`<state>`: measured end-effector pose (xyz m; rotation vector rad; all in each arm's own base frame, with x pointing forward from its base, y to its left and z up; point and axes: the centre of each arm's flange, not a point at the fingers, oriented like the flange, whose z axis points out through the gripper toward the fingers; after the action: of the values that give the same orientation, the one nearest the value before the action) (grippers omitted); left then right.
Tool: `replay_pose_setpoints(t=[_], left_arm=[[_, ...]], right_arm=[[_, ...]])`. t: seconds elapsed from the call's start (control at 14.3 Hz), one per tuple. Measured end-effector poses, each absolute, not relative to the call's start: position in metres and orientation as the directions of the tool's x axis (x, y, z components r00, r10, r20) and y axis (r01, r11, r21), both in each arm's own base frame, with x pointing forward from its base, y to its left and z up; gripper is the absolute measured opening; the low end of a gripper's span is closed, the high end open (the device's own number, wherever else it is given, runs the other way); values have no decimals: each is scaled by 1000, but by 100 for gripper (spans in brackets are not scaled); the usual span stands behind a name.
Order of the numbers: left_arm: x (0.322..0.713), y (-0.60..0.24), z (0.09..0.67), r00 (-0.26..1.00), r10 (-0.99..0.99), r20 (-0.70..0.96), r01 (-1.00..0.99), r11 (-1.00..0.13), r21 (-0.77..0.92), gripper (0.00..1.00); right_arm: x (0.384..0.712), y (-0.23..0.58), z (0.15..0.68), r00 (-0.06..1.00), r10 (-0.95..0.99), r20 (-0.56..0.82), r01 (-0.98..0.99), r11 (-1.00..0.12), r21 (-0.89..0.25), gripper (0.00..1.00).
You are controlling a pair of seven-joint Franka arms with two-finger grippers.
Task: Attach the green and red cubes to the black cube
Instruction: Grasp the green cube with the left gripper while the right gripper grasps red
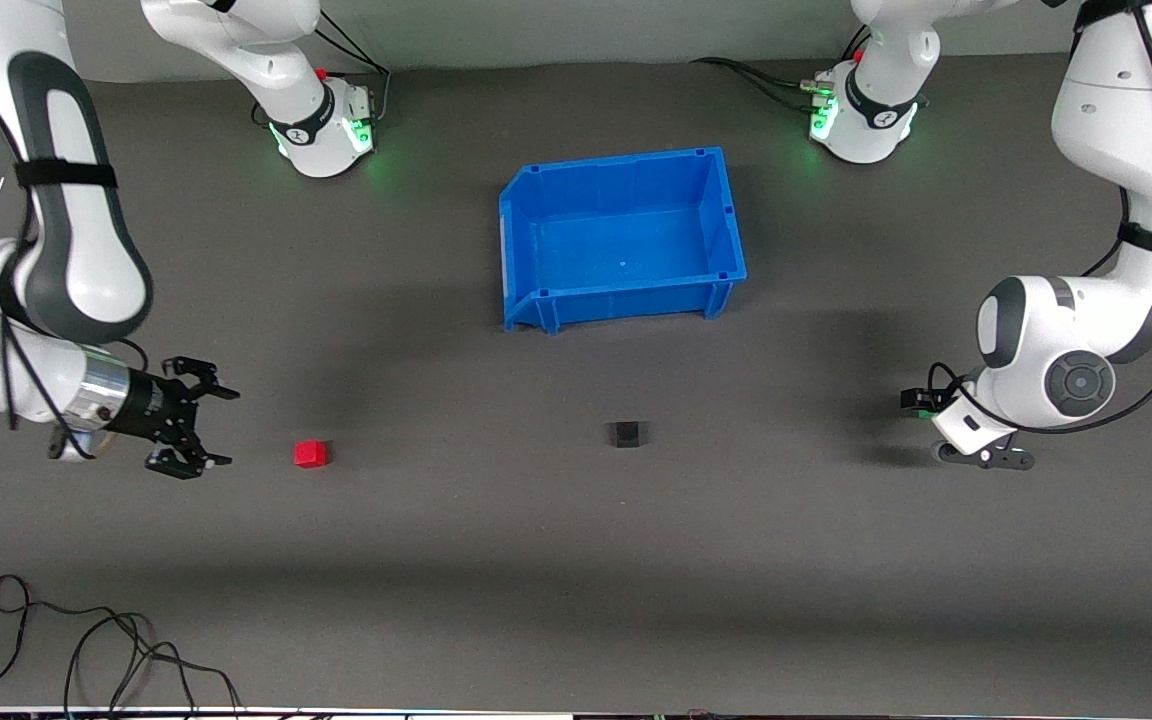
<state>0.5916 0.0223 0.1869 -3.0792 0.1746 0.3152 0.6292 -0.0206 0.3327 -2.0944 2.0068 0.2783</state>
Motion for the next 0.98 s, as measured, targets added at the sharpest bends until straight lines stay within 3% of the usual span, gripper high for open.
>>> replay_pose_setpoints(t=[0.07, 0.21, 0.35, 0.7, 0.84, 0.98], left_arm=[[591, 23, 182, 972, -107, -207, -115, -993, -28, 82], [591, 24, 180, 972, -104, -210, -113, -993, -28, 98], [592, 25, 181, 973, -103, -206, -111, -993, -28, 100], [597, 25, 185, 976, -102, -192, -110, -994, -30, 93], [597, 25, 184, 976, -102, -192, -110, -994, -30, 75], [596, 25, 181, 975, -102, -197, -110, -994, -28, 74]], right_arm=[[631, -22, 313, 45, -958, -284, -999, -36, -38, 100], [635, -20, 274, 50, -949, -312, -998, -36, -53, 100], [635, -20, 241, 65, -934, -352, -997, -44, -66, 100], [633, -17, 205, 66, -933, -354, -997, -50, -53, 100], [633, -12, 196, 61, -934, -353, -998, -46, -51, 100], [632, -6, 188, 63, -934, -351, -998, -50, -46, 100]])
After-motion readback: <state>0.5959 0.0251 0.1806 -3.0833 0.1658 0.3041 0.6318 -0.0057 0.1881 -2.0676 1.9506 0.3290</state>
